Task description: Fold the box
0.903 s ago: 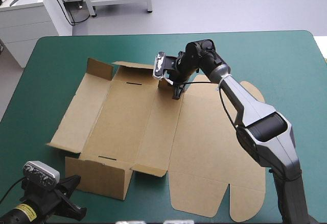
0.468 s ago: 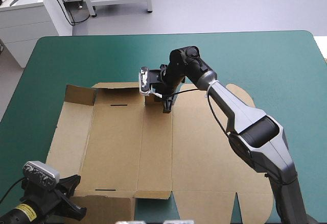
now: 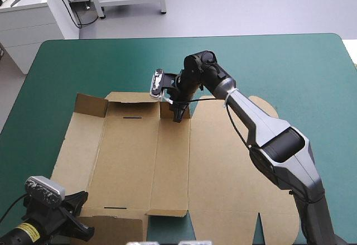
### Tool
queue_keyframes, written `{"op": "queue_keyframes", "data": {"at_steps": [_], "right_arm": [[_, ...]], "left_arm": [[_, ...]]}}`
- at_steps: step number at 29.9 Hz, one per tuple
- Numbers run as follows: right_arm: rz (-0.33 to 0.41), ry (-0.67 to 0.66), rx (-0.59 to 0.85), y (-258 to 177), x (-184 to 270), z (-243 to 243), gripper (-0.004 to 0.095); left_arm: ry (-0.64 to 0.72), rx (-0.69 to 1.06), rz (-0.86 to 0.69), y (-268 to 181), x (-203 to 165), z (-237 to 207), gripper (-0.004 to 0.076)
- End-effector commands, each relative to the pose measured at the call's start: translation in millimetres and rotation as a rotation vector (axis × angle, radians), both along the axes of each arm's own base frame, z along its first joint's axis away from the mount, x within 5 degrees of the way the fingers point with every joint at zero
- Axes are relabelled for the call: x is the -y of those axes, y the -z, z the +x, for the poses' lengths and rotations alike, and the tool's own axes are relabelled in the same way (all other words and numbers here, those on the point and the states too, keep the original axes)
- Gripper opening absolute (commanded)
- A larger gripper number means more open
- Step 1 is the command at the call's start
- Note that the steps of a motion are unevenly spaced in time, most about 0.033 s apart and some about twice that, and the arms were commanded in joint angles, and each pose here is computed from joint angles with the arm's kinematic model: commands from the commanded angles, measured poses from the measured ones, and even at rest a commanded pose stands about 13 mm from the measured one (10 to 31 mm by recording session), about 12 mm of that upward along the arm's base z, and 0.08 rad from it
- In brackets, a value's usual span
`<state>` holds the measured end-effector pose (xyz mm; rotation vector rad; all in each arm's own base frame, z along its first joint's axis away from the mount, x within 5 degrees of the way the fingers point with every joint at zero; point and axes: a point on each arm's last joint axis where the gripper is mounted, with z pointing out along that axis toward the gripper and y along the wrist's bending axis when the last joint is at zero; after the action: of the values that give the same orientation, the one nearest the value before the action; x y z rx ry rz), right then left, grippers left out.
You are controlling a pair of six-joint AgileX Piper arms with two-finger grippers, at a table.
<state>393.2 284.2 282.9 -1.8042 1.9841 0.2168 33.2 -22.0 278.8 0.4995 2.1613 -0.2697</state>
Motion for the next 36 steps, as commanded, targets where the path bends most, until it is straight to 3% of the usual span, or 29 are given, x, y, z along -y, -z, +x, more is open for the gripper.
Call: {"op": "queue_keyframes", "data": {"at_steps": [1,4,7,13,16,24,30,36], "right_arm": [[0.102,0.033,0.147,-67.1,14.1,-13.6,0.0397],[0.127,0.088,0.184,-90.5,36.3,-14.0,0.0427],[0.161,0.21,0.219,-120.7,72.6,-14.6,0.0368],[0.207,0.5,0.283,-164.5,167.5,-23.9,0.0096],[0.191,0.698,0.218,-161.2,217.8,-36.8,-0.0012],[0.181,1.171,0.002,-127.8,316.1,-111.3,-0.0017],[0.204,1.341,-0.015,-105.1,330.2,-183.1,-0.0017],[0.278,1.378,0.024,-89.5,311.4,-241.8,-0.0017]], "left_arm": [[0.001,0.059,-0.04,-11.4,2.0,3.0,-0.0008],[0.001,0.059,-0.04,-11.4,2.0,3.0,-0.0008],[0.001,0.059,-0.04,-11.4,2.0,3.0,-0.0008],[-0.002,0.058,-0.041,-11.4,1.9,3.0,-0.0008],[-0.002,0.058,-0.041,-11.4,1.9,3.0,-0.0008],[-0.002,0.058,-0.041,-11.4,1.9,3.0,-0.0008],[-0.005,0.055,-0.049,-11.4,2.0,2.9,-0.0008],[-0.004,0.021,-0.068,-10.3,4.1,3.8,-0.0008]]}}
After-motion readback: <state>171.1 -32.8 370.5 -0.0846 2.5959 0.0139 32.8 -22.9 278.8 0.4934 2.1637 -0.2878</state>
